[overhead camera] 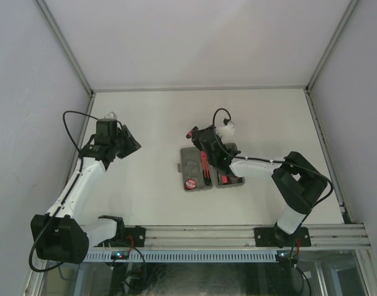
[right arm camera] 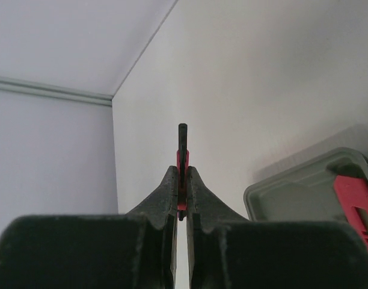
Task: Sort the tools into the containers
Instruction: Place the engineering item in the storage box.
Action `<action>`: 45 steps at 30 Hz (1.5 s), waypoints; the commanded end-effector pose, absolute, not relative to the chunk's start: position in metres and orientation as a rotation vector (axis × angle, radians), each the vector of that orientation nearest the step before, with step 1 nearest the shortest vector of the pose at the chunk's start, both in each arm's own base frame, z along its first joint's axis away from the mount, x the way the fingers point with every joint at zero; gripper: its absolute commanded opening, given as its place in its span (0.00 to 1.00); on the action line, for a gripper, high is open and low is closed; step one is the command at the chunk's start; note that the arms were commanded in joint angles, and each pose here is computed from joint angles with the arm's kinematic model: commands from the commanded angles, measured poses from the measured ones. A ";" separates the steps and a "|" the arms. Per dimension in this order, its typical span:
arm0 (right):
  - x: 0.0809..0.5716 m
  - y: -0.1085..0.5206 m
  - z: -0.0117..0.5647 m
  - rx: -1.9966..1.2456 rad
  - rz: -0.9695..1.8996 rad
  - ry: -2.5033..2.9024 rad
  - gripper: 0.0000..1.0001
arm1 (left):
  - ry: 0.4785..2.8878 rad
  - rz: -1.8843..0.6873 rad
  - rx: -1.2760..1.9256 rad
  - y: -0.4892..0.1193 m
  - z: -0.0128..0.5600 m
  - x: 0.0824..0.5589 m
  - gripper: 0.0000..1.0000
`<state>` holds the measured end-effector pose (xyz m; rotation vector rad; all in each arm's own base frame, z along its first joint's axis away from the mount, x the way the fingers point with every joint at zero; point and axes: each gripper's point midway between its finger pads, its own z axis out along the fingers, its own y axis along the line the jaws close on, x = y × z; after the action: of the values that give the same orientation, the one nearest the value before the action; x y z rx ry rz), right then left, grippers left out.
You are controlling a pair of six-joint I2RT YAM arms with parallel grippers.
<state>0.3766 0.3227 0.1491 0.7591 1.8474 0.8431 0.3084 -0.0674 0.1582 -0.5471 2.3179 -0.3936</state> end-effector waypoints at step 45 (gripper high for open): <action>0.363 0.349 0.067 1.132 0.750 1.968 0.07 | 2.285 -0.436 -0.541 -0.065 0.170 0.306 0.62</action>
<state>0.3549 0.3347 0.0501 1.1030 2.0102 0.6839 0.3060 -0.0647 0.1583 -0.5623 2.3240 -0.4070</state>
